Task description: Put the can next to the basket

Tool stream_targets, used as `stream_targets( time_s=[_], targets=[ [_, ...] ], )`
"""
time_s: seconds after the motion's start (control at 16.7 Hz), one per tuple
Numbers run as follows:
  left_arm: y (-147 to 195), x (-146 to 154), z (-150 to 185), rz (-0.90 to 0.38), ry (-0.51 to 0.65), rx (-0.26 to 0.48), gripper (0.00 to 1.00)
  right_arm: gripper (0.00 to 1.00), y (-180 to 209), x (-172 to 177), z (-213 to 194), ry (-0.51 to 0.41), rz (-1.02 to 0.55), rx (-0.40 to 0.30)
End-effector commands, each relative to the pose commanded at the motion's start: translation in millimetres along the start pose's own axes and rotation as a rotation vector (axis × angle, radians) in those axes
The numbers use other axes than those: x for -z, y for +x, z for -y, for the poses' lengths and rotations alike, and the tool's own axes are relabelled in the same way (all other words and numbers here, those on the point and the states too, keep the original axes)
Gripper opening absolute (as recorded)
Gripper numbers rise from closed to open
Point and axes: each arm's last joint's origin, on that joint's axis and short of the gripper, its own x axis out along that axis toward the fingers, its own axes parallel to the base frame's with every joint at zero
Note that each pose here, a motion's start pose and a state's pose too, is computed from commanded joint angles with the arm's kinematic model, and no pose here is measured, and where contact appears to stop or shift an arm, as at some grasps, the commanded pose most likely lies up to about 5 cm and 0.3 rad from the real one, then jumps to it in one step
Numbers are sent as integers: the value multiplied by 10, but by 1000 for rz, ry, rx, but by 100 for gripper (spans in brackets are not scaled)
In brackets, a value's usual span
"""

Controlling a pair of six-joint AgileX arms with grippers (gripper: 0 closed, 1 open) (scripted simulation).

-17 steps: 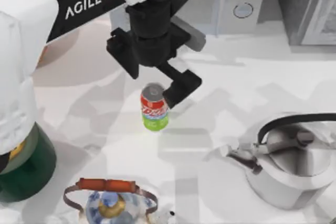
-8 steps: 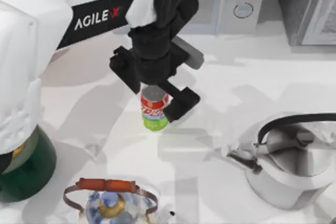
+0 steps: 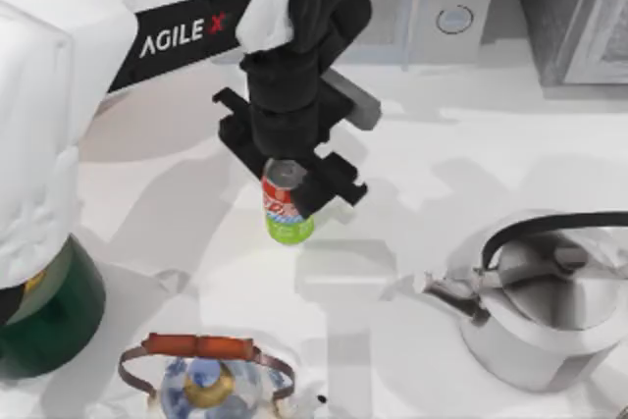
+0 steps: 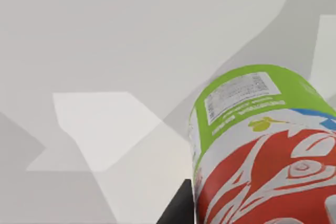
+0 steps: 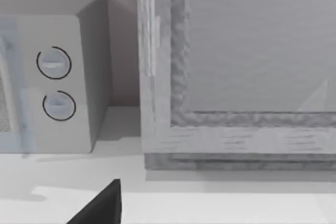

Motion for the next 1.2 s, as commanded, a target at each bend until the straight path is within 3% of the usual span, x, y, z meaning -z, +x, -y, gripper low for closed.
stream_targets(
  time_s=[0.3, 0.36, 0.9, 1.02, 1.2],
  targets=[
    [0, 0, 0, 0, 0, 0, 2, 100, 0, 0, 0, 0, 0, 0],
    [0, 0, 0, 0, 0, 0, 0, 100, 0, 0, 0, 0, 0, 0],
    [-11, 7, -9, 1, 0, 2, 0, 100, 0, 0, 0, 0, 0, 0],
    [-118, 88, -133, 10, -11, 19, 0, 100, 0, 0, 0, 0, 0, 0],
    [-418, 412, -595, 44, -78, 59, 0, 100, 0, 0, 0, 0, 0, 0]
  ],
)
